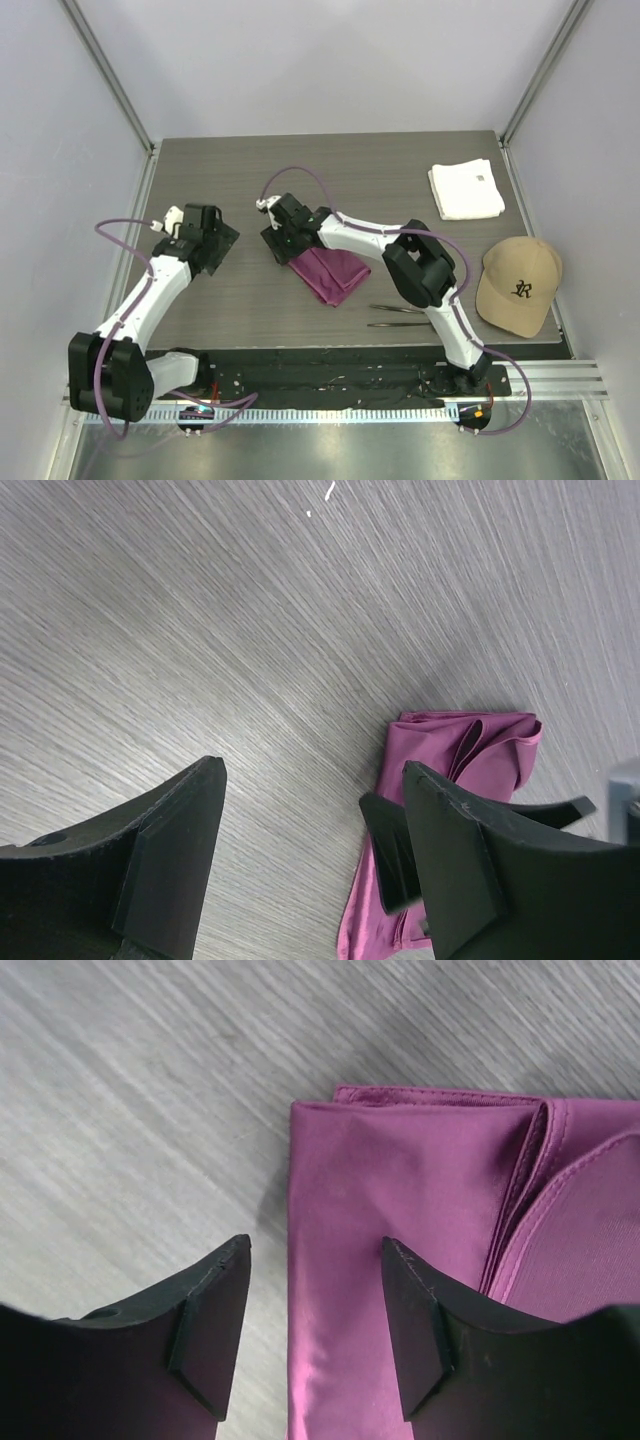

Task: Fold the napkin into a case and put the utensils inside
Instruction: Pick up the 2/3-rectangle-folded napkin at the center of the board, then fold the 2/3-rectangle-folded napkin at the center of the board.

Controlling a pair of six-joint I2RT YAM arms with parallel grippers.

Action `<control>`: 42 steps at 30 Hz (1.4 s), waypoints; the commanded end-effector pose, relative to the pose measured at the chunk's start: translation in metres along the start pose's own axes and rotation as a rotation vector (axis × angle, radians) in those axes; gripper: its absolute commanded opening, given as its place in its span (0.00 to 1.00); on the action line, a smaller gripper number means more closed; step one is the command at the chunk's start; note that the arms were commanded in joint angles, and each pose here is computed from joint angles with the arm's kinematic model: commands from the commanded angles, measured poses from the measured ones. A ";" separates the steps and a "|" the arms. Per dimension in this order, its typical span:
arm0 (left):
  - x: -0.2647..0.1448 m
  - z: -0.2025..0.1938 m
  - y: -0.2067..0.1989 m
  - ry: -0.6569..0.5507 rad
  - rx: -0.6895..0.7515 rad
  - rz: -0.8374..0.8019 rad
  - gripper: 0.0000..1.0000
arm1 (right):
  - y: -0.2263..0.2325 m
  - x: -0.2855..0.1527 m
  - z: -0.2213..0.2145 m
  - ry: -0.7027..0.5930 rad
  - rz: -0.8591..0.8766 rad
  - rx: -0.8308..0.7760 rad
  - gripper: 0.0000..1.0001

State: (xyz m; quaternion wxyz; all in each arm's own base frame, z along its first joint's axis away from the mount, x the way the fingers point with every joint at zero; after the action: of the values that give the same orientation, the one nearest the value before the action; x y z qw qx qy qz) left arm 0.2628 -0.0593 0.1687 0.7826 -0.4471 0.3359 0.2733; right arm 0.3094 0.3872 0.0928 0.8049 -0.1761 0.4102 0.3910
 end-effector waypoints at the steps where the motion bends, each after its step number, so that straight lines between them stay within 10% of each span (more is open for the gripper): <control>1: -0.006 0.006 0.004 -0.044 -0.018 0.002 0.75 | -0.005 0.005 0.007 -0.013 -0.099 -0.032 0.59; 14: -0.007 0.007 0.009 -0.040 -0.016 -0.008 0.75 | 0.003 0.037 -0.055 0.154 -0.244 -0.117 0.26; 22: -0.003 -0.002 0.001 0.035 0.037 -0.098 0.75 | 0.011 0.023 -0.037 0.042 -0.093 -0.075 0.01; 31: 0.001 -0.038 -0.024 0.349 0.201 -0.435 0.75 | -0.002 -0.023 -0.007 -0.130 0.444 0.172 0.01; 42: 0.010 -0.046 -0.037 0.444 0.404 -0.525 0.81 | -0.034 -0.038 -0.019 -0.172 0.699 0.383 0.01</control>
State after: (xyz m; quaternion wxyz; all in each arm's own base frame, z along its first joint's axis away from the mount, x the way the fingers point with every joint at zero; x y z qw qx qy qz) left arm 0.2684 -0.1086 0.1432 0.7830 -0.4329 0.4455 -0.0321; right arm 0.3151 0.3307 0.0725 0.7107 0.1015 0.4744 0.5095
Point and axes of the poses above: each gripper's point midway between its finger pads, its own x axis out along the fingers, its own y axis along the line the jaws close on, z = x × y, the point moved 7 cm from there along -x, back along the fingers, and after that the axes turned 8 degrees about -x, right-handed, at the moved point
